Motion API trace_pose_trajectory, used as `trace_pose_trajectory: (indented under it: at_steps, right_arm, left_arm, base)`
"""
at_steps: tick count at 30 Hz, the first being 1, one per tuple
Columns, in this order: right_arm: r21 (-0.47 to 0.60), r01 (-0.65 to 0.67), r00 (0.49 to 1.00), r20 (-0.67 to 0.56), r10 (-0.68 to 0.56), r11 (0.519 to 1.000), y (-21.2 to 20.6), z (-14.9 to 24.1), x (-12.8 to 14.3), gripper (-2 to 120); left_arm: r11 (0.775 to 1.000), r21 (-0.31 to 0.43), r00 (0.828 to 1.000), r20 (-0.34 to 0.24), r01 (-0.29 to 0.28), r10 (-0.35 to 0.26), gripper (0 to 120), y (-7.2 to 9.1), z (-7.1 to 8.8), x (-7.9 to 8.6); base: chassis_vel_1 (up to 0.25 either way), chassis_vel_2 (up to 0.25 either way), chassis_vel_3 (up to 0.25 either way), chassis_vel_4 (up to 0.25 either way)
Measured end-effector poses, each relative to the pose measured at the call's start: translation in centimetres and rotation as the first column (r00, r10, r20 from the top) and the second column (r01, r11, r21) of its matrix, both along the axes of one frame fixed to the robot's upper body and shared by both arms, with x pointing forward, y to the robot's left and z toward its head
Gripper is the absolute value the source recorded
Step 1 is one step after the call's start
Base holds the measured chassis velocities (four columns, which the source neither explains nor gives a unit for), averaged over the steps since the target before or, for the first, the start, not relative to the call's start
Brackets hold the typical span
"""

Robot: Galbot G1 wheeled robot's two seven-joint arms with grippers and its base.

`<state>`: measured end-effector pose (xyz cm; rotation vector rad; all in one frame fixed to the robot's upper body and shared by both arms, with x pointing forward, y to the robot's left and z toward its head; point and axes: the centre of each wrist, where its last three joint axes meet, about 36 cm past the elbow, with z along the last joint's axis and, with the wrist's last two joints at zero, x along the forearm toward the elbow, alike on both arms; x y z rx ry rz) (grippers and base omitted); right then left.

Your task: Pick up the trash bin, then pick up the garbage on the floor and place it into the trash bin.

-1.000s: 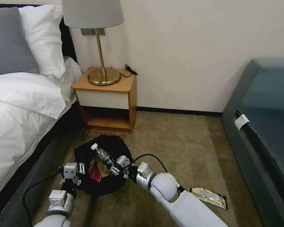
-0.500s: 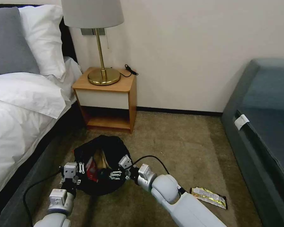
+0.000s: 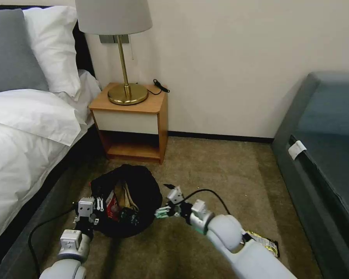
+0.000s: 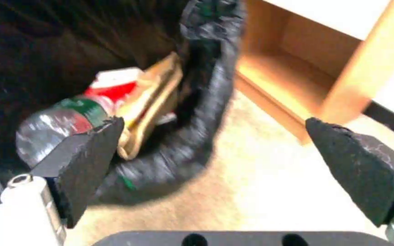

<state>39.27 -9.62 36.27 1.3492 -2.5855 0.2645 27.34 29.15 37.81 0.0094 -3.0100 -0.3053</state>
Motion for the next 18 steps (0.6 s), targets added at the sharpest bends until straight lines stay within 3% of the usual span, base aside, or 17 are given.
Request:
trace_pose_trajectory:
  at_steps: [18]
  right_arm:
    - [-0.188, 0.144, 0.989, 0.051, -0.137, 0.972, -13.8, 1.0, -3.1, 100]
  left_arm:
    - [1.000, 0.016, 1.000, 0.003, 0.020, -0.020, 3, 0.3, 0.1, 0.9]
  base:
    - [0.000, 0.000, 0.000, 0.000]
